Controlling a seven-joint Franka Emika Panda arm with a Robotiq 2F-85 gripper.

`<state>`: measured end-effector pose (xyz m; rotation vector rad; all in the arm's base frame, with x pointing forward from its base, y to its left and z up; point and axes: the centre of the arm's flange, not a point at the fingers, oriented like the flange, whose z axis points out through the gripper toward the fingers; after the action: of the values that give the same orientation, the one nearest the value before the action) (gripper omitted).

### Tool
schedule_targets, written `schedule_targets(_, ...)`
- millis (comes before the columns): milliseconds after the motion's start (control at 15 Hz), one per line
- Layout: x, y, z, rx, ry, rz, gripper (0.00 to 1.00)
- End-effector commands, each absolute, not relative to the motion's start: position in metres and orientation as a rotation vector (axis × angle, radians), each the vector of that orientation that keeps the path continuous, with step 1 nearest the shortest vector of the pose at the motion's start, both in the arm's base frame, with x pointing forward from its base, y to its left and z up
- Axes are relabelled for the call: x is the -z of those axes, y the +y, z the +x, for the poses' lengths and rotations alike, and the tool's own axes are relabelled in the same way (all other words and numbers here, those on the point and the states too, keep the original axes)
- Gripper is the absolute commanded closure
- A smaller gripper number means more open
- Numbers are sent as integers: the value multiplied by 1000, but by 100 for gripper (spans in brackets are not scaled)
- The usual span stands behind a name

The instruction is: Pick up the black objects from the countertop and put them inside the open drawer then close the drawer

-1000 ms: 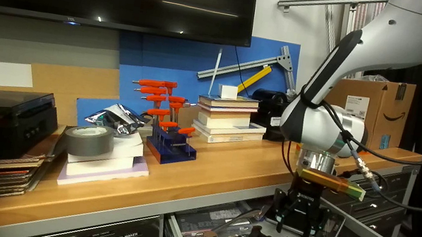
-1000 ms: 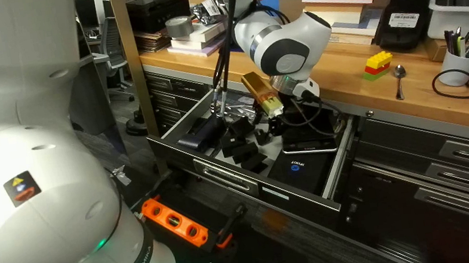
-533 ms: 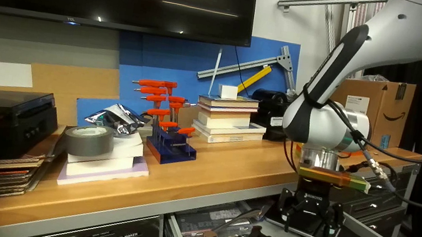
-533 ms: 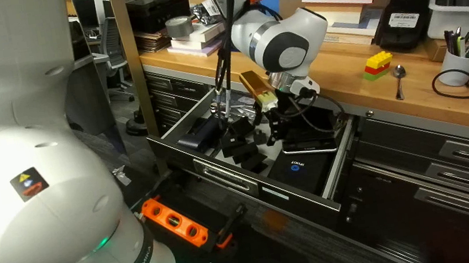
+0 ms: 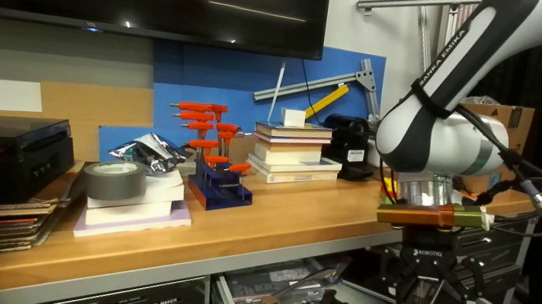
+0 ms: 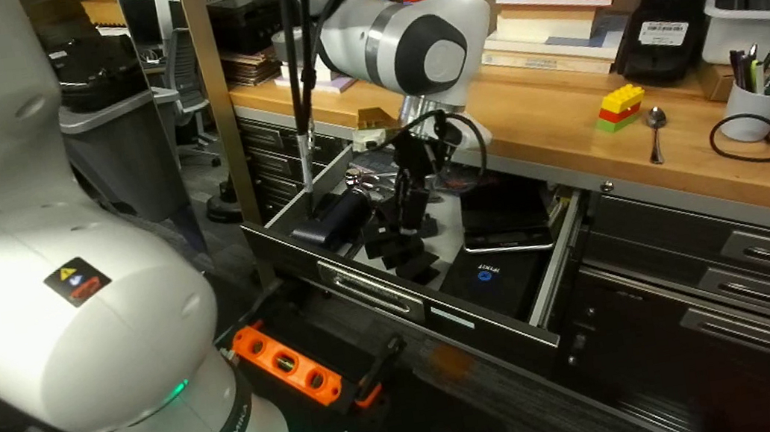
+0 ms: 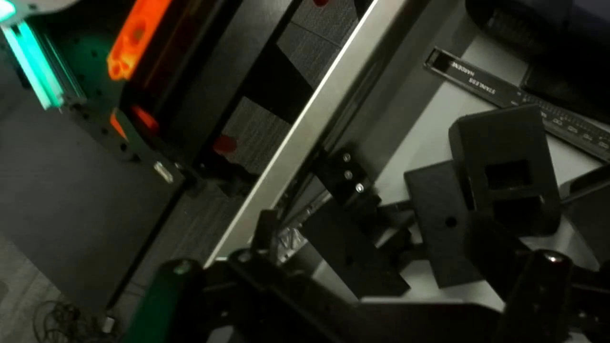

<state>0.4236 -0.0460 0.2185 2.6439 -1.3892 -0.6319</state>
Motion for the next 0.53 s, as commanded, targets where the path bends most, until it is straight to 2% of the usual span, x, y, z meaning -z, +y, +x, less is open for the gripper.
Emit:
schedule_targets(0, -233, -18, 367, 580, -1574, 2545, 0)
schedule_targets(267, -217, -1, 329, 495, -1721, 2497, 0)
schedule_targets(467, -198, 3, 319, 311, -1817, 2574, 0)
